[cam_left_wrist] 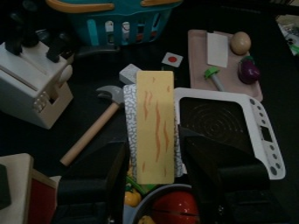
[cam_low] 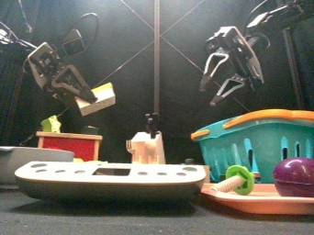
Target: Deconstruct egg sushi
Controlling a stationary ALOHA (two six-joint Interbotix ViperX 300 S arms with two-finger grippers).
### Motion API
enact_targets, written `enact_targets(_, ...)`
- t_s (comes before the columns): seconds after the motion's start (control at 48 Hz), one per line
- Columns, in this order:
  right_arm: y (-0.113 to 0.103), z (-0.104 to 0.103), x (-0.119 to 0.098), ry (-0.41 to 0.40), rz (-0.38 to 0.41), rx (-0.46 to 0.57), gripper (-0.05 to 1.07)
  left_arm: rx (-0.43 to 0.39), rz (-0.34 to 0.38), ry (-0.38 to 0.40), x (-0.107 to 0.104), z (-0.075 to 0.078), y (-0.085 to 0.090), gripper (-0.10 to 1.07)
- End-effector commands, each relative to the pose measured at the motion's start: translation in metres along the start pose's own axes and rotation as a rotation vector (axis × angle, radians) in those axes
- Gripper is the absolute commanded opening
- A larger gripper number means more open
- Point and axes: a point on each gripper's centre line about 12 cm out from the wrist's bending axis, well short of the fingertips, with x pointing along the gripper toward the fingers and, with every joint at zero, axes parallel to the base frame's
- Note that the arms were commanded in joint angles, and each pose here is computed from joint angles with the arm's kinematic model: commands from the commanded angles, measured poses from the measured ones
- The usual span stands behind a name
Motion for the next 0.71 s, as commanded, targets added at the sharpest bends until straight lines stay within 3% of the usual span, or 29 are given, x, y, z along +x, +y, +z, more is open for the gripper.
enact_targets(0.0,0.008,0.009,-0.005,-0.055,0.054,-0.066,0.85,0.009,-0.014,-0.027,0.002,0.010,-0.003,0.70)
enact_targets(0.125,0.024,0.016,-0.003,-0.124,0.171,-0.222,0.85,0.045,-0.059,-0.018,0.013,0.014,-0.015,0.70)
enact_targets(0.271,0.042,0.016,0.008,-0.142,0.271,-0.347,0.85,0.095,-0.093,-0.027,0.030,0.027,-0.023,0.70)
enact_targets(0.458,0.058,0.023,0.031,-0.143,0.267,-0.435,0.85,0.095,-0.119,-0.037,0.048,0.032,-0.026,0.70)
enact_targets(0.688,0.078,0.034,0.052,-0.174,0.266,-0.566,0.85,0.095,-0.132,-0.065,0.052,0.039,-0.028,0.70)
